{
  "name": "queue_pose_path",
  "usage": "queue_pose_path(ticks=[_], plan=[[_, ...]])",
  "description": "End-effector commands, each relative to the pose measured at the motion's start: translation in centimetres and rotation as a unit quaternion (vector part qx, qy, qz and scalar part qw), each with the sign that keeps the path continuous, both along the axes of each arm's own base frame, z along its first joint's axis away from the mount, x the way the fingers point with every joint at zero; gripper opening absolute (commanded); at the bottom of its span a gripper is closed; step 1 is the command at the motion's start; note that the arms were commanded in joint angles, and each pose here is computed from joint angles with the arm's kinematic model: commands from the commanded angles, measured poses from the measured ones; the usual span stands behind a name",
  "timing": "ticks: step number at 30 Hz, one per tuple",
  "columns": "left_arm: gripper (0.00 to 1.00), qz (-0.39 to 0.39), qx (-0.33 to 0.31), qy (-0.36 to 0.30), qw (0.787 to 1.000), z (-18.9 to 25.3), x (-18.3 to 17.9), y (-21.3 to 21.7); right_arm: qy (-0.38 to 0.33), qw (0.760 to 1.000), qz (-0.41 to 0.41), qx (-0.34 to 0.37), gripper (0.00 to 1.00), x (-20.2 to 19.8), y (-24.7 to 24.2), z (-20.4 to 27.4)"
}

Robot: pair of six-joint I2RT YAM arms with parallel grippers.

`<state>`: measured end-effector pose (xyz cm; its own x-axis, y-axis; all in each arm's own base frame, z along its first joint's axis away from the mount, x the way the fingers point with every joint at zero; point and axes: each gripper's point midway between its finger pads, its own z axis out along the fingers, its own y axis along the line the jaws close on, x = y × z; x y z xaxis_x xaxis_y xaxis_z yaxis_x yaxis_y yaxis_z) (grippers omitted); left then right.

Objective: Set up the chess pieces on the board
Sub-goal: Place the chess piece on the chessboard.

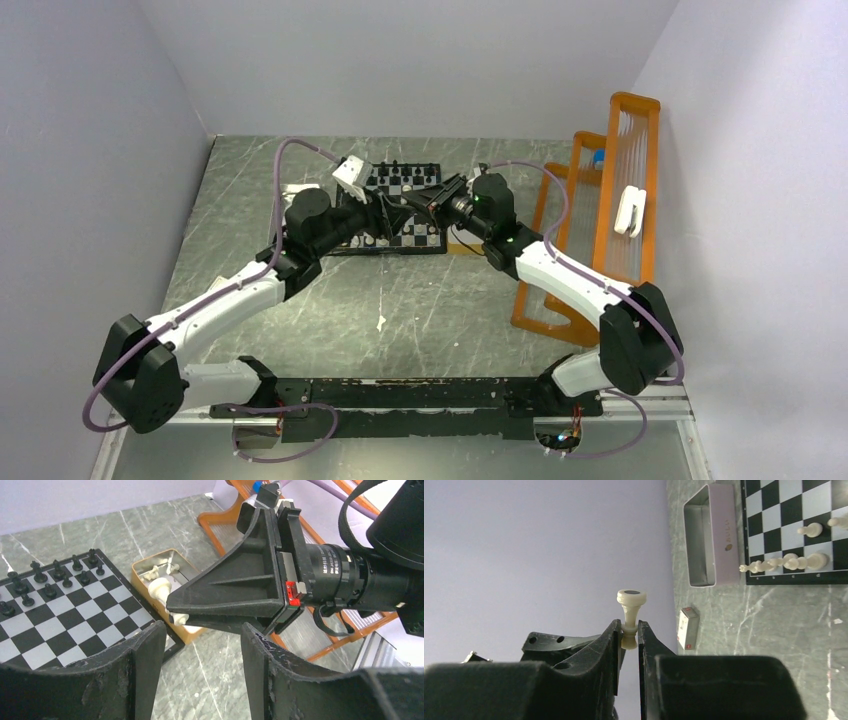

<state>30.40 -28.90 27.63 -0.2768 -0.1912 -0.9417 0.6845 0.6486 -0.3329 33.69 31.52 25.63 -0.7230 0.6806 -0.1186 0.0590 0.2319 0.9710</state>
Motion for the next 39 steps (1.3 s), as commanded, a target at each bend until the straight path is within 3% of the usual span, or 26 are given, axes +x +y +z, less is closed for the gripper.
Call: queue_pose_path(ticks=[1,6,9,13,19,24,34,39], plan=[[0.62,0.019,-0.024,-0.056,0.998,2.4,1.0,-0.4,-0.049,0.998,-0.017,0.040,0.11,0.2,0.2,4.4],[0.67,0.059,-0.042,0.018,0.997,2.5,0.2,1.3,-0.167,0.984,0.024,-0.064,0.14,-0.4,-0.1,4.1],[0.70,0.073,-0.043,0.064,0.994,2.9,-0.6,2.2,-0.258,0.957,0.080,-0.110,0.14,-2.1,0.1,3.9],[0.72,0.070,-0.025,0.109,0.991,2.9,-0.5,2.5,-0.304,0.932,0.130,-0.148,0.12,-3.7,0.2,2.5],[0.69,0.029,-0.046,0.149,0.987,3.6,0.3,1.7,-0.321,0.914,0.186,-0.165,0.11,-5.0,0.8,1.1],[0.67,0.036,-0.008,0.193,0.981,1.0,1.2,2.4,-0.327,0.903,0.214,-0.176,0.10,-5.8,0.8,1.0],[0.72,-0.058,-0.033,0.234,0.970,-0.5,-0.9,0.4,-0.317,0.898,0.229,-0.200,0.10,-5.6,0.9,-0.3],[0.72,-0.049,0.077,0.111,0.990,-0.8,-0.2,2.7,-0.303,0.881,0.289,-0.221,0.10,-6.5,0.5,-2.7]])
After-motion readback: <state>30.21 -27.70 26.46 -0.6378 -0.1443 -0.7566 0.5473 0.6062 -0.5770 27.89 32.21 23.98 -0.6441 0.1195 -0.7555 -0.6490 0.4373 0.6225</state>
